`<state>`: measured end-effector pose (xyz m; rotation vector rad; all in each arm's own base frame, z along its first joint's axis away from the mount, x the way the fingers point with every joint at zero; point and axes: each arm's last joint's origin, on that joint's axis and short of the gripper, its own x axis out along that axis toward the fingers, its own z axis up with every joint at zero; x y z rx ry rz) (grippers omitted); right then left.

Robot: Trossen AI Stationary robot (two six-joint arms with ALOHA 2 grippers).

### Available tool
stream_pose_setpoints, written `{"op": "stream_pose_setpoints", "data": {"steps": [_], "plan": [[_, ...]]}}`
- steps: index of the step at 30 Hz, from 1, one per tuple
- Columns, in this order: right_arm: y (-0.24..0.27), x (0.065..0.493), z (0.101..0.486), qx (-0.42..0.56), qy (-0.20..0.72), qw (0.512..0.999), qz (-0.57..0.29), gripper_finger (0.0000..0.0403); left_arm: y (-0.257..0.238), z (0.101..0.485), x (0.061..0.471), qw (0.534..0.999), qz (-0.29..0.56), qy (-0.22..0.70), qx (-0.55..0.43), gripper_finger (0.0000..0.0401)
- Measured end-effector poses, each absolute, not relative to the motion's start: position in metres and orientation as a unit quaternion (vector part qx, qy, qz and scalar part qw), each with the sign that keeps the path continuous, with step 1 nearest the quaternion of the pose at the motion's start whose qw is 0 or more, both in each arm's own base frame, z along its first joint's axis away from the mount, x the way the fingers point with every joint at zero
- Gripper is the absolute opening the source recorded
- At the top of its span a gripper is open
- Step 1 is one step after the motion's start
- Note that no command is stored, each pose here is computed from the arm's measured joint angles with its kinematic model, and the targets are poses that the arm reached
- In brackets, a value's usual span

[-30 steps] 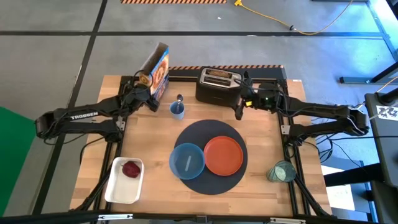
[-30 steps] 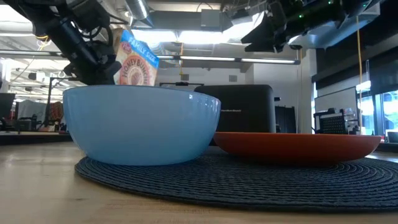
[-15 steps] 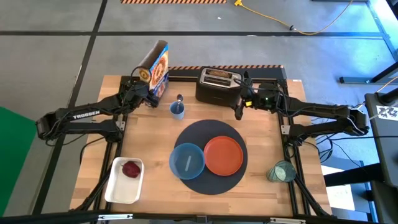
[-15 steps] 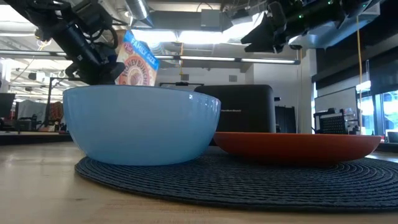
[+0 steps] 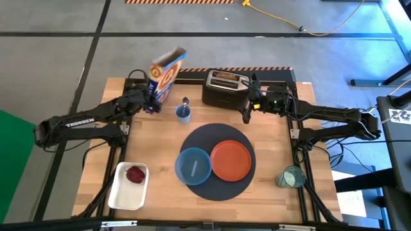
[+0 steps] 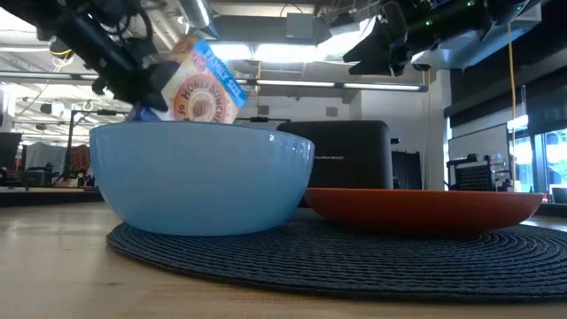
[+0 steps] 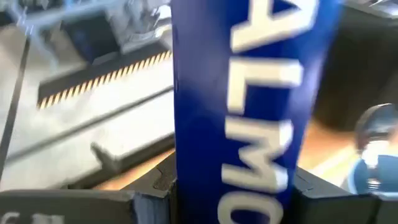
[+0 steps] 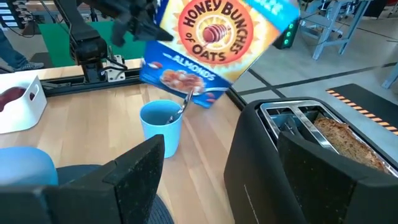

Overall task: Arrange a breakfast setting
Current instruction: Pour the cereal from the cereal box into the blue bowl

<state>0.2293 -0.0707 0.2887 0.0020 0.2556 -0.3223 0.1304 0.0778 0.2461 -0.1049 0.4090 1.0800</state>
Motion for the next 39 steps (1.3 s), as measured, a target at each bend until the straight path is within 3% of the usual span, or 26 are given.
{"op": "stream_pose_setpoints", "data": {"steps": [5,15,25,32,39], "plan": [[-0.071,0.230,0.292,-0.001,0.111,0.981,-0.160,0.0303,0.064,0.265,0.122,0.868,0.466,0.170,0.003,0.0143],[-0.070,0.231,0.297,-0.004,0.081,0.987,-0.135,0.0303,0.056,0.275,0.115,0.874,0.462,0.148,0.036,0.0143],[-0.066,0.234,0.313,-0.042,0.060,0.995,-0.070,0.0303,0.040,0.313,0.117,0.924,0.347,0.119,0.106,0.0143],[-0.067,0.237,0.351,-0.072,0.034,0.995,-0.060,0.0303,0.031,0.336,0.116,0.936,0.300,0.098,0.154,0.0143],[-0.074,0.259,0.387,-0.118,0.077,0.987,-0.073,0.0303,0.026,0.346,0.125,0.950,0.250,0.094,0.164,0.0143]]}}
